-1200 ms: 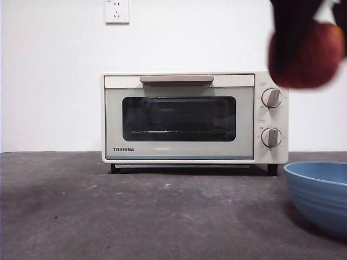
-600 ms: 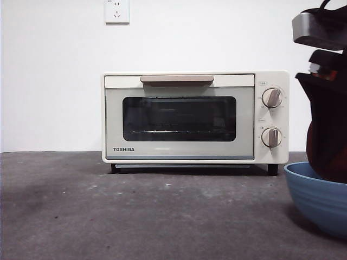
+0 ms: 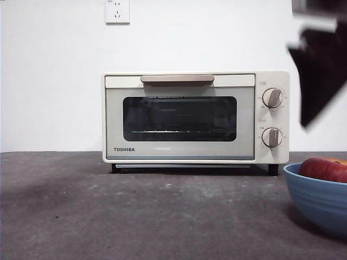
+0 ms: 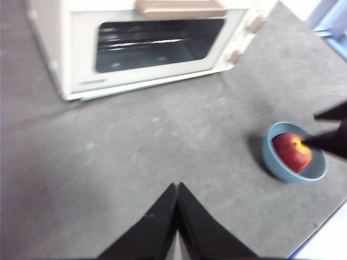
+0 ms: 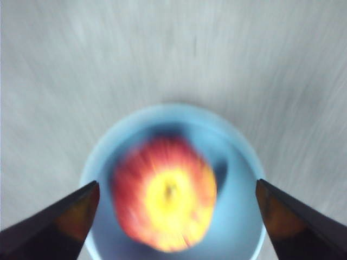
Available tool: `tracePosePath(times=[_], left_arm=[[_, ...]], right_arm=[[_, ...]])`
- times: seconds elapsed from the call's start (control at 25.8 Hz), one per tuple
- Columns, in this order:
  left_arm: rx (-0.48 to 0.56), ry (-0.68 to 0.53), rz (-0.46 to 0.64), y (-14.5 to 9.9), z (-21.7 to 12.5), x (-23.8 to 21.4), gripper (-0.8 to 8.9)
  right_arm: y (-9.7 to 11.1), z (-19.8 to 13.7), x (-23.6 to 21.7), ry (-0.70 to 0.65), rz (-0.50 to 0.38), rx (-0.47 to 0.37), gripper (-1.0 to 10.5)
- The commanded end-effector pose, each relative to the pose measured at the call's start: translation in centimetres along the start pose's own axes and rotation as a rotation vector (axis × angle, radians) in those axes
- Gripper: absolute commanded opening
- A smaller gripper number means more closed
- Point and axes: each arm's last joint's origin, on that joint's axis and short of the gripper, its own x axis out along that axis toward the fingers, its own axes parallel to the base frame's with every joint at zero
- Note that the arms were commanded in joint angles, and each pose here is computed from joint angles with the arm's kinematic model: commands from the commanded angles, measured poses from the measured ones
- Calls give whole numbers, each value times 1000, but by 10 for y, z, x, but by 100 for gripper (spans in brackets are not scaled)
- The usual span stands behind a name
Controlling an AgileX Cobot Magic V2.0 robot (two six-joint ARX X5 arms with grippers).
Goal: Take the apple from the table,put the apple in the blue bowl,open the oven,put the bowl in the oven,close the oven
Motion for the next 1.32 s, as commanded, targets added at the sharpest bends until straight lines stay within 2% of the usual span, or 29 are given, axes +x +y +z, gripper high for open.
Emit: tracePosePath(times=[0.04,0.19,0.39,0.66,0.93,1.32], left_arm=[[14,-35,-44,-3,17,13,7],[46,-74,-67,-2,44,56,7],[71,-107,-84,6,87,119,7],[91,-80,-88,15,118,175,7],[105,-48,-99,20,123,217,7],[109,-11,-70,27,109,248,7]], right_arm=[[2,14,-22,-59,19,-5,459],[-4,9,-51,-57,18,-3,459],[-20,-10,-76,-84,1,61,459],[-29,-22,-91,-116,-1,107,459],[-32,-27,-98,-144,3,134,459],[-32,-27,-98,-143,4,136,458]])
